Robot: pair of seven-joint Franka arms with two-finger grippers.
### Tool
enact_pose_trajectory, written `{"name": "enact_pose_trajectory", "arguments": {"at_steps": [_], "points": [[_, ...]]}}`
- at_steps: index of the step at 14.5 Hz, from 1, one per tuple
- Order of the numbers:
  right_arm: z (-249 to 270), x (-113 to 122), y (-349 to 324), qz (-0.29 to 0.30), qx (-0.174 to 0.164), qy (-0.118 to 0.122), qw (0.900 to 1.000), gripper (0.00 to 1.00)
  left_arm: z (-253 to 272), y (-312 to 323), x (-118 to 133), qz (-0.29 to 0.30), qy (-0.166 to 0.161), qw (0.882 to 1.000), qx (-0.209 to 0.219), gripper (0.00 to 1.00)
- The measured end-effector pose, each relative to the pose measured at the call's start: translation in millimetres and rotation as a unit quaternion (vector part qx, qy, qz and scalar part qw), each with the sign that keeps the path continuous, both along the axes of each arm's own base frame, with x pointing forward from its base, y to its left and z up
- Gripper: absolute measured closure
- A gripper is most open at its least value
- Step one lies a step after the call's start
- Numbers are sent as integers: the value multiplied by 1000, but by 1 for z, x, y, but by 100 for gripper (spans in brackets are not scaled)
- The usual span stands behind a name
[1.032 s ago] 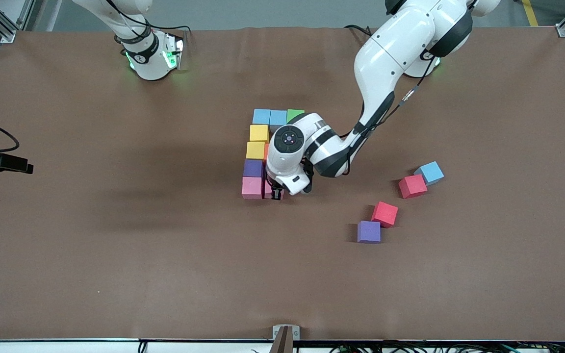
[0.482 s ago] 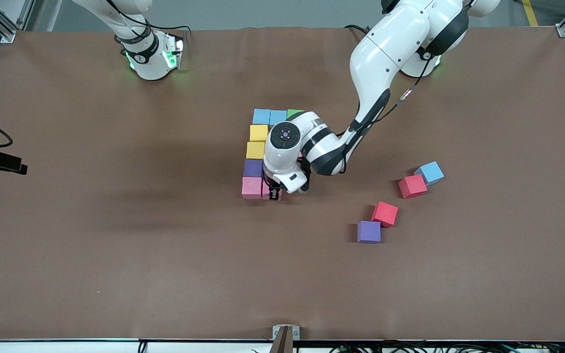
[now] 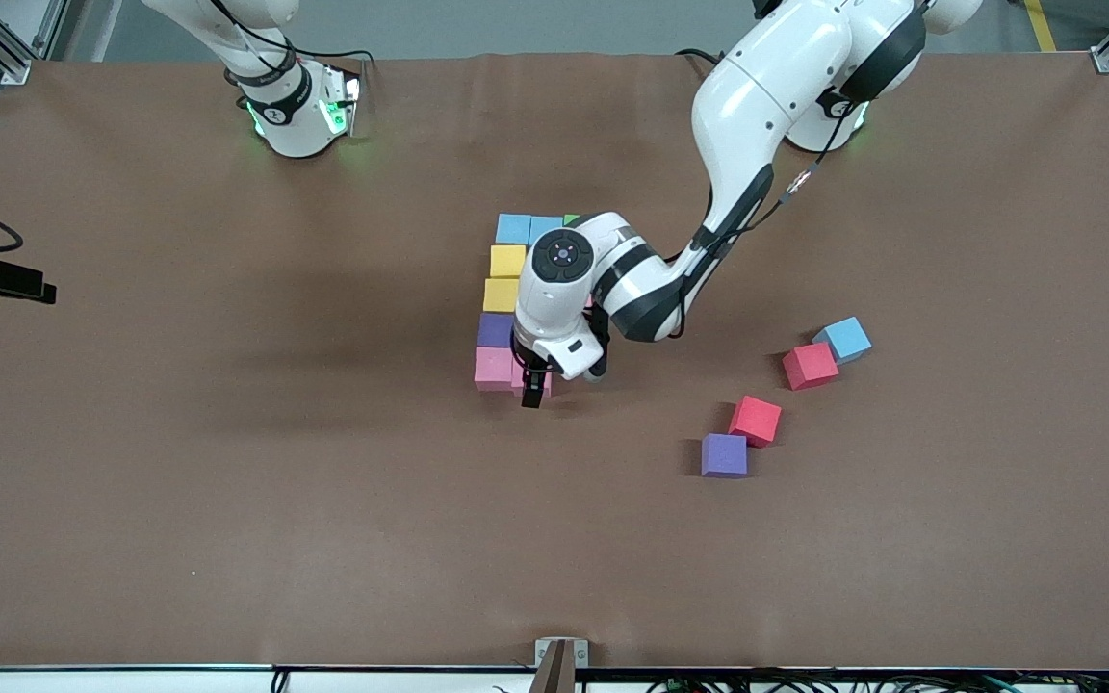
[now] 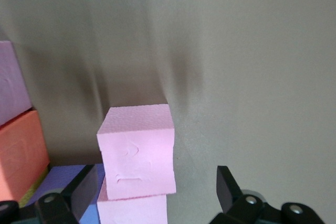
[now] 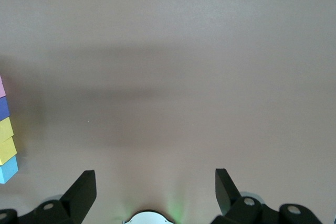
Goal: Arrange 11 blocks into digit 3
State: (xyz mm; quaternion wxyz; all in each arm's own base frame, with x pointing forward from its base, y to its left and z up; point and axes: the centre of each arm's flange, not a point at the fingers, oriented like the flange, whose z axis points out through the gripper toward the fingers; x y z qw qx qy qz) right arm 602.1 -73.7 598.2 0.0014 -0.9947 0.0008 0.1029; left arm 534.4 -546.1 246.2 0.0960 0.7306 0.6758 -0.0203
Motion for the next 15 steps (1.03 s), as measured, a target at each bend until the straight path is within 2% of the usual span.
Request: {"name": "enact_pose_trajectory", "arguments": {"at_steps": [3, 6, 8, 12, 15], "points": [[7, -8, 9, 1, -10, 13, 1000, 0, 32, 7, -2, -1, -1, 1000, 14, 0], [9, -11, 20, 5, -18, 22, 1000, 0, 73, 46, 3, -17, 2, 999, 51, 0], [10, -12, 21, 5, -18, 21, 1000, 0, 84, 94, 25, -15, 6, 997, 70, 0], [20, -18, 17, -2, 5, 11, 1000, 0, 72, 199, 84, 40, 21, 996, 82, 0], [30, -31, 14, -5, 15, -4, 1000, 0, 40, 240, 100, 36, 33, 993, 103, 0]]}}
